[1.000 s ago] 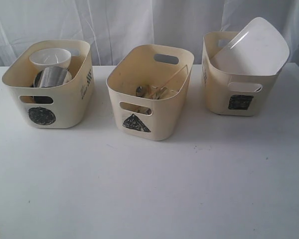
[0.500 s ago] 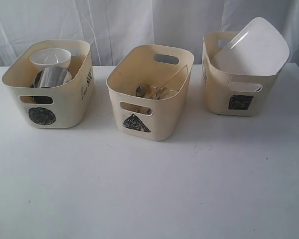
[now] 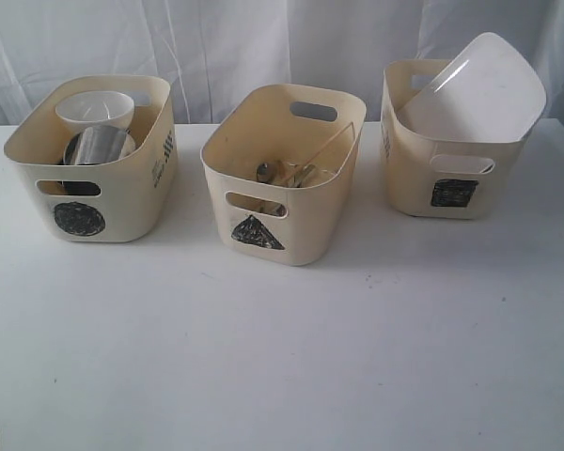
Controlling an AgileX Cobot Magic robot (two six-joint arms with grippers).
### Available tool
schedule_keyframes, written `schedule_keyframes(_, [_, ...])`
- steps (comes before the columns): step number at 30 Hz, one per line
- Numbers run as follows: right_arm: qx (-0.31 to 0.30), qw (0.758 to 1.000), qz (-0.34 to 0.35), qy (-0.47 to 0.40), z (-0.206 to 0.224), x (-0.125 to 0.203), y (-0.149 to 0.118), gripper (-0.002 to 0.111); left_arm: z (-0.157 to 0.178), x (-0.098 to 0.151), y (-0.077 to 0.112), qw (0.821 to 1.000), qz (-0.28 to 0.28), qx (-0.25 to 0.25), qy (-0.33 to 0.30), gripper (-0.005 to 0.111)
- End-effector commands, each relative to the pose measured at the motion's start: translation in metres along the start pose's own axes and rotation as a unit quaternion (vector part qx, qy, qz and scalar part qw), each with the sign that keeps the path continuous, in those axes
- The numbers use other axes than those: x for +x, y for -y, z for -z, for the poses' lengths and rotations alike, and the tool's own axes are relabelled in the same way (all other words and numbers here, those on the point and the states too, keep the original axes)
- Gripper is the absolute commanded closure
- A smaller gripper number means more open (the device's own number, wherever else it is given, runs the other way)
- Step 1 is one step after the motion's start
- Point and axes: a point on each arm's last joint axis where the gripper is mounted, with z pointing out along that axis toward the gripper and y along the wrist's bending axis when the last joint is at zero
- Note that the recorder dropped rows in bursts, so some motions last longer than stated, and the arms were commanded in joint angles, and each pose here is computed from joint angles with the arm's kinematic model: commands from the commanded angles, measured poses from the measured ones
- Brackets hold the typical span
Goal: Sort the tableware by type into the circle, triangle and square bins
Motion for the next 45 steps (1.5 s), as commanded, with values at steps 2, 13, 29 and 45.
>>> schedule_keyframes(2, [0.124, 0.992, 0.027, 0.013, -0.004, 0.022, 0.029, 0.108, 0.000, 0.001, 0.001, 1.000, 0.004, 0.005, 0.000, 0.107])
schedule_keyframes(13, [0.221, 0.975, 0.021, -0.023, -0.017, 0.082, 0.063, 0.108, 0.000, 0.001, 0.001, 1.000, 0.004, 0.005, 0.000, 0.107])
schedule_keyframes(29, [0.219, 0.973, 0.052, -0.043, -0.024, 0.118, 0.072, 0.108, 0.000, 0.001, 0.001, 1.000, 0.004, 0.005, 0.000, 0.107])
schedule_keyframes(45, [0.079, 0.985, 0.124, -0.094, -0.028, 0.126, 0.058, 0.108, 0.000, 0.001, 0.001, 1.000, 0.004, 0.005, 0.000, 0.107])
